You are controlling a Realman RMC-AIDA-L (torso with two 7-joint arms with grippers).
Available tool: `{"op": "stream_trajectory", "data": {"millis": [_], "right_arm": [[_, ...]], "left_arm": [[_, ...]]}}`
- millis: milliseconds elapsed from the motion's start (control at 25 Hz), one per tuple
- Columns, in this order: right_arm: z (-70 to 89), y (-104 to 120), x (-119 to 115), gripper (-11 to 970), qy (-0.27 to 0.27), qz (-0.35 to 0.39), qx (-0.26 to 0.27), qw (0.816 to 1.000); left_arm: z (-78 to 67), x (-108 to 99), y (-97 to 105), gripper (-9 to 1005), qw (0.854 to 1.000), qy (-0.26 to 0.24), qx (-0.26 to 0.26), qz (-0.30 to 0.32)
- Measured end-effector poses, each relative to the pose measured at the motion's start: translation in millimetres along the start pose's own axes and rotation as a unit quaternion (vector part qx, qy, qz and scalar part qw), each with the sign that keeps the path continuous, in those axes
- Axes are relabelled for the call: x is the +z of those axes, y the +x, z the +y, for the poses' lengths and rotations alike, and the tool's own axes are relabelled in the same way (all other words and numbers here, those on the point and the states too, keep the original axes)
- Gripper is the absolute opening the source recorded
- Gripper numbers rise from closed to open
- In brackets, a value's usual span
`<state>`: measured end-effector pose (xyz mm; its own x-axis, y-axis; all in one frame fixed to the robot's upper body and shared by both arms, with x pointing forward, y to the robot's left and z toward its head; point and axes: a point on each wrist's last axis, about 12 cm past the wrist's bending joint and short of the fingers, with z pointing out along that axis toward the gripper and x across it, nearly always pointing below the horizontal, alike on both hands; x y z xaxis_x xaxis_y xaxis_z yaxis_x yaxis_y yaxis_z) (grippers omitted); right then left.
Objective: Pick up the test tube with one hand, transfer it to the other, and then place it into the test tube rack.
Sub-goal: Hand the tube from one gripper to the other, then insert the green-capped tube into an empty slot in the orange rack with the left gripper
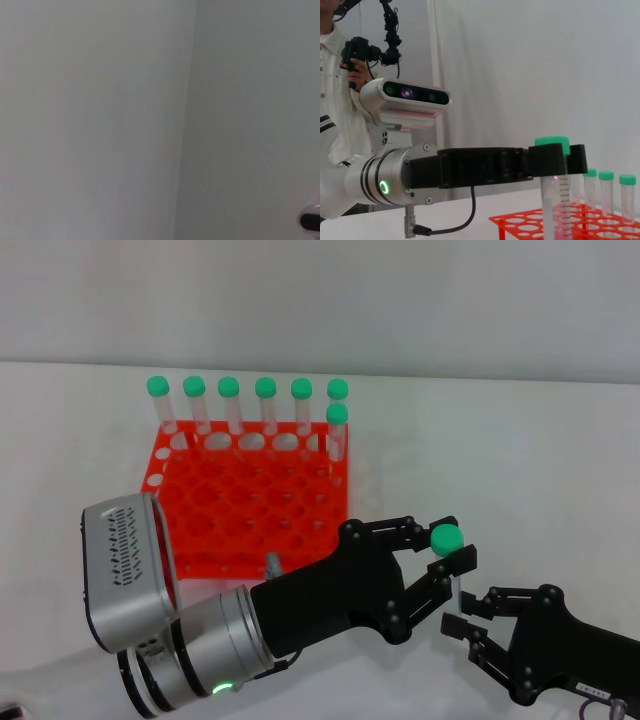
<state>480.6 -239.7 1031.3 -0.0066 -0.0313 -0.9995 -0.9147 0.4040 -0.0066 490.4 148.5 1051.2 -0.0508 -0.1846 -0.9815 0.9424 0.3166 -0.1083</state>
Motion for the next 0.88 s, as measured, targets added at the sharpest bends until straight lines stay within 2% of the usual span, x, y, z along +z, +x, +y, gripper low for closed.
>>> {"op": "stream_trajectory", "data": {"millis": [240,400,520,560,640,760,880], "right_arm": [[-1.5,0,-2,239,0.003,0.004,0.003,1.0],[-5.9,4,-10,248,0.035,0.011,0.009,0.999],[-10.8,10,-24,346,0.086,0.021,0.017,0.996],[-12.8,13,-32,379,0.114,0.025,0.022,0.993],[-16.4,16,-44,444,0.157,0.029,0.028,0.987],[-21.0,19,-64,684,0.233,0.02,0.035,0.972],[-23.1,17,-80,794,0.288,-0.01,0.039,0.957]], "left_arm": [[-0.9,2,-1,266,1.0,-0.001,0.005,-0.008],[0.1,-1,-3,269,0.999,-0.021,0.024,-0.02],[3.1,-15,-3,271,0.996,-0.072,0.04,-0.043],[5.9,-23,-5,271,0.992,-0.104,0.047,-0.059],[10.1,-40,-7,273,0.98,-0.168,0.063,-0.084],[15.5,-61,-9,275,0.959,-0.251,0.082,-0.106],[22.9,-71,-12,277,0.941,-0.303,0.083,-0.121]]}}
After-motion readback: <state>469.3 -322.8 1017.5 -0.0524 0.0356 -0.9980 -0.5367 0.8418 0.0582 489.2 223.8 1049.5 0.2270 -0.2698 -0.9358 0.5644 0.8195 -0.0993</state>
